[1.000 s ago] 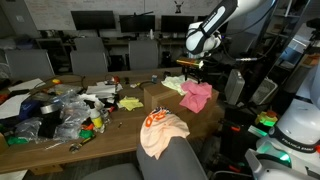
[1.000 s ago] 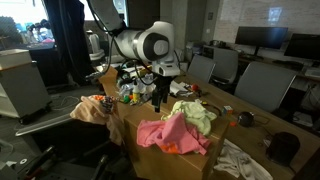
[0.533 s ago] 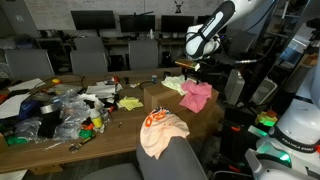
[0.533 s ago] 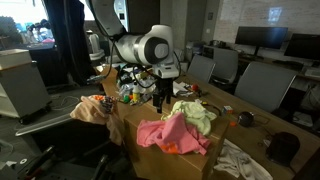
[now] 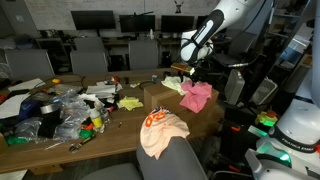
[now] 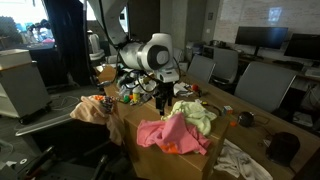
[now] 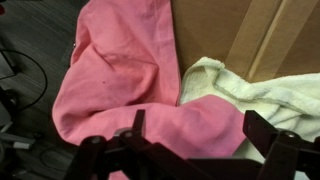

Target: Pick the clothes and put them on the back rest of the chair

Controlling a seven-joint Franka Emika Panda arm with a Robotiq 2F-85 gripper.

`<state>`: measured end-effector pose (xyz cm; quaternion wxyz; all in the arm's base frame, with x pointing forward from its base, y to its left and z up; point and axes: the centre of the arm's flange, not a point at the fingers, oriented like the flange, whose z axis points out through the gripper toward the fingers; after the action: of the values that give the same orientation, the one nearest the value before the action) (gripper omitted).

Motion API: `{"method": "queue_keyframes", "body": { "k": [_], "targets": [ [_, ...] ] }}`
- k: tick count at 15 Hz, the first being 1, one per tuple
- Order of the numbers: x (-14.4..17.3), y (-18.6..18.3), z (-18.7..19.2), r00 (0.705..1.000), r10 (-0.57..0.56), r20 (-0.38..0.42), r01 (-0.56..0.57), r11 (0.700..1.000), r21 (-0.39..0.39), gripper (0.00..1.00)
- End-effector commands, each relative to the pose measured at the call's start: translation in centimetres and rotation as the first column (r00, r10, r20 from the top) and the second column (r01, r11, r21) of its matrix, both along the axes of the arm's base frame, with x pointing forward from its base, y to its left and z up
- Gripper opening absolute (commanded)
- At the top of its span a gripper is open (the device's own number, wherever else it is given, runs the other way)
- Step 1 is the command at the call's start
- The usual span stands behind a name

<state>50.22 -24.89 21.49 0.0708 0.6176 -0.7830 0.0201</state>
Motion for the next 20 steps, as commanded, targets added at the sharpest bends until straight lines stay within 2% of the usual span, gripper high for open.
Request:
{"method": "queue_keyframes", "body": {
  "k": [1,7,13,15,20],
  "targets": [
    [1.3,-1.8,-3.4,0.999,-0.004,-0.041,0.004,1.0,-0.007,1.0],
    [0.7,-3.1,-7.3,0.992,-0.018,-0.128,0.016,1.0,-0.015,1.0],
    [0.7,-3.2,-8.7,0.985,-0.022,-0.168,0.02,1.0,-0.014,1.0],
    [0.7,-3.1,-8.7,0.985,-0.022,-0.172,0.021,1.0,-0.01,0.74],
    [0.4,-2.4,-7.7,0.986,-0.018,-0.168,0.017,1.0,-0.007,0.35]
  ]
}}
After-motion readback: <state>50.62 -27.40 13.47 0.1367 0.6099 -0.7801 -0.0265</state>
